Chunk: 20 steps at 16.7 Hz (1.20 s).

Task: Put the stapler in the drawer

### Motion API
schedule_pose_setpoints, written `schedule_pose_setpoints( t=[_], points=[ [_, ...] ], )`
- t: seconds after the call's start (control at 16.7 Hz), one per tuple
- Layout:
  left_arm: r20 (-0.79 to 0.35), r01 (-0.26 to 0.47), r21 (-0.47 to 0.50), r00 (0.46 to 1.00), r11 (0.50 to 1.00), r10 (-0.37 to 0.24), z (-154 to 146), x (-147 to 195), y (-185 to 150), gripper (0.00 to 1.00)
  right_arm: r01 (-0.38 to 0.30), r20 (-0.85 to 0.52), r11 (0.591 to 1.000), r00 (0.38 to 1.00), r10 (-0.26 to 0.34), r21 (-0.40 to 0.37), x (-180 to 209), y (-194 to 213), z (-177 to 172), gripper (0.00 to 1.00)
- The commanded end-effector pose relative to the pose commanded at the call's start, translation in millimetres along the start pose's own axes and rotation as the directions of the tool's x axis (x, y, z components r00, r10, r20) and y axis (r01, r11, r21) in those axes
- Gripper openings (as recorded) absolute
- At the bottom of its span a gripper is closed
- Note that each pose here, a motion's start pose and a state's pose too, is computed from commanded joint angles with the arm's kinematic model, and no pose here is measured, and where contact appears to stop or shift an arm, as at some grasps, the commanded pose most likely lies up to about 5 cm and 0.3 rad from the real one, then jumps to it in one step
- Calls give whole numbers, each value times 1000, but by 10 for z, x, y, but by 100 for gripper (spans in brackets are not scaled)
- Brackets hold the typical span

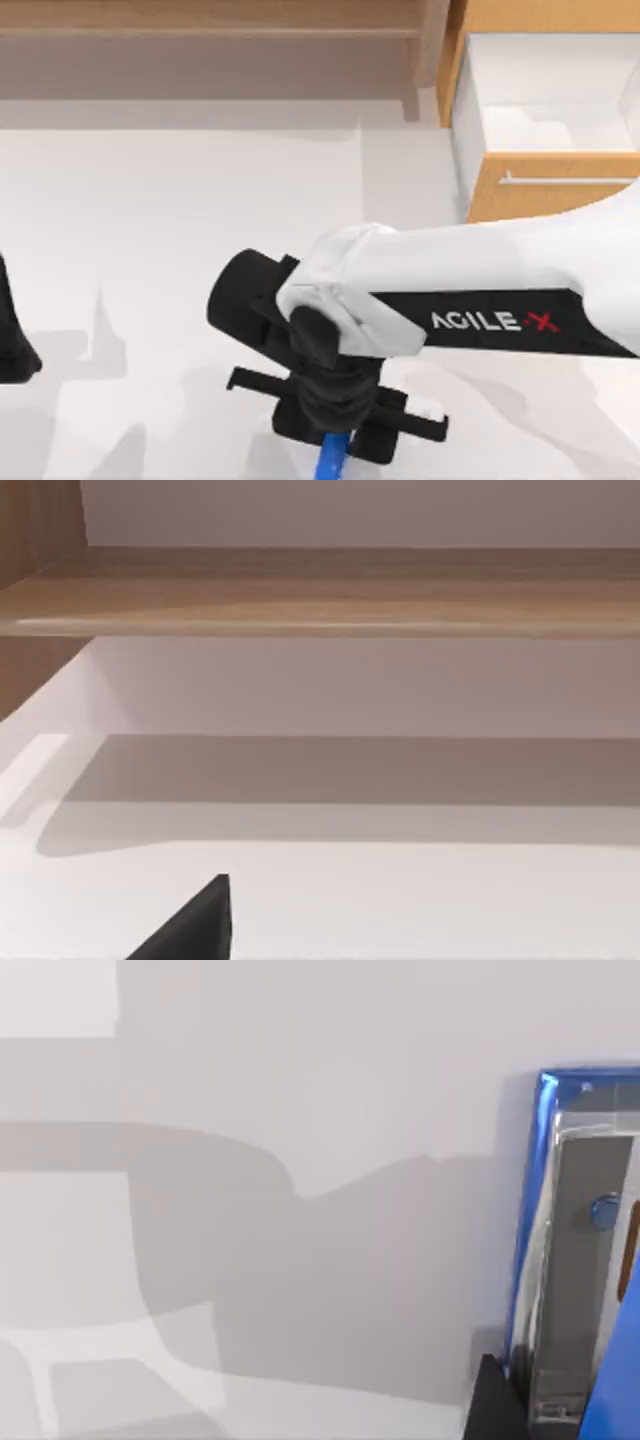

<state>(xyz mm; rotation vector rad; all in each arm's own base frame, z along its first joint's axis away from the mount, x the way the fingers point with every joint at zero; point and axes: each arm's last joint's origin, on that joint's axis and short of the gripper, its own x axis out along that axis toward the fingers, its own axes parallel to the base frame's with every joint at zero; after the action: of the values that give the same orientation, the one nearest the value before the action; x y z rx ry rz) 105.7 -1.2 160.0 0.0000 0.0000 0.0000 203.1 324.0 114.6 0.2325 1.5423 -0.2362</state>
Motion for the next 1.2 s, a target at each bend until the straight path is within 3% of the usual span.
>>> schedule_pose_setpoints(
  t=[0.42,0.72,0.9,1.2],
  points=[
    [0,0,0,1000,1000,0,0,0,0,100,2,-1,1000,1000,-2,0,-282,-1,4,0],
    [0,0,0,1000,1000,0,0,0,0,100,4,-1,1000,1000,-4,1,-278,0,3,0],
    [0,0,0,1000,1000,0,0,0,0,100,36,-1,996,999,-37,-82,-297,62,-64,0],
    [0,0,0,1000,1000,0,0,0,0,100,154,-75,941,980,-184,-303,-270,103,249,0]
  ],
)
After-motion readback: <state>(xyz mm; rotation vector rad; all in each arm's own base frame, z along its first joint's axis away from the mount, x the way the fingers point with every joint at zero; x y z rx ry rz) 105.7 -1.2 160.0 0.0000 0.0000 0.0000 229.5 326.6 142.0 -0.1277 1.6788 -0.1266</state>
